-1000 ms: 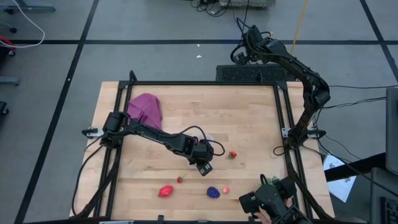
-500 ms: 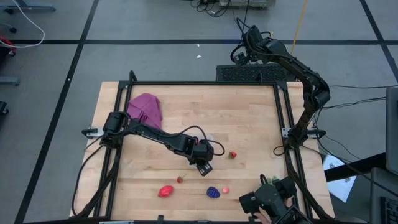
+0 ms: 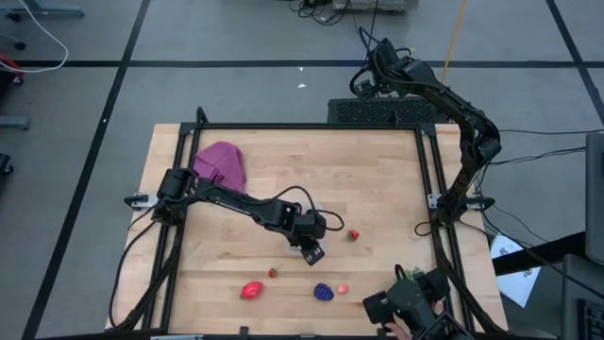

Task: Pick and placing Produce into tupperware
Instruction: Put the top left strawberry into the transparent bin, then put the bottom strawberry into the transparent bin

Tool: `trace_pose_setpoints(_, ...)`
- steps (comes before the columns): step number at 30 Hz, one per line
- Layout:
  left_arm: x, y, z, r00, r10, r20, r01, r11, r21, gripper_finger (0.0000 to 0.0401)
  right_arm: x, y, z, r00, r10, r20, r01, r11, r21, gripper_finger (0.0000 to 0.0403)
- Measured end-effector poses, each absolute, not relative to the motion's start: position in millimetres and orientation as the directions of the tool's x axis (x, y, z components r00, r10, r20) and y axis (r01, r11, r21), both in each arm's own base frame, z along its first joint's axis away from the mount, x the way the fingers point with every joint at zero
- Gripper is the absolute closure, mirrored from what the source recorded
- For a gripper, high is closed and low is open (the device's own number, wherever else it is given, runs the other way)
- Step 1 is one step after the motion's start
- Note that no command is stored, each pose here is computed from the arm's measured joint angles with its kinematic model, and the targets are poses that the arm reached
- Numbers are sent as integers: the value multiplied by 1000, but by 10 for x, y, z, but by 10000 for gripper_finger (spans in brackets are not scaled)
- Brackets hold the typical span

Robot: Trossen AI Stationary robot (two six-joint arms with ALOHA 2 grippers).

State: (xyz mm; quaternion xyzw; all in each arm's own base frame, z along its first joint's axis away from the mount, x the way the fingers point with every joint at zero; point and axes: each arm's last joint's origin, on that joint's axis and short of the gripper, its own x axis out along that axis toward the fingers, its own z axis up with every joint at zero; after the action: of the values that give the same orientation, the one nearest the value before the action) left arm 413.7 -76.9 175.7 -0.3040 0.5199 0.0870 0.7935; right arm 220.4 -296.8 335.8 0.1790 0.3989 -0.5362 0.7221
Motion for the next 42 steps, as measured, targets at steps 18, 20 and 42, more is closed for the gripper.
trace_pose_setpoints(18,4035,-740,1969,449,-146,-882,-479,794,-375,189,2192,-2950,3343,94,-614,-783,914,365,-176,110)
trace_pose_setpoints(20,3985,-724,2089,464,-124,-877,-480,797,-367,189,2192,-2951,3343,94,-615,-783,914,365,-177,110)
trace_pose_setpoints(42,3066,-1457,2791,413,28,-910,-652,707,-274,187,2188,-2944,3338,90,-609,-788,918,357,-171,110)
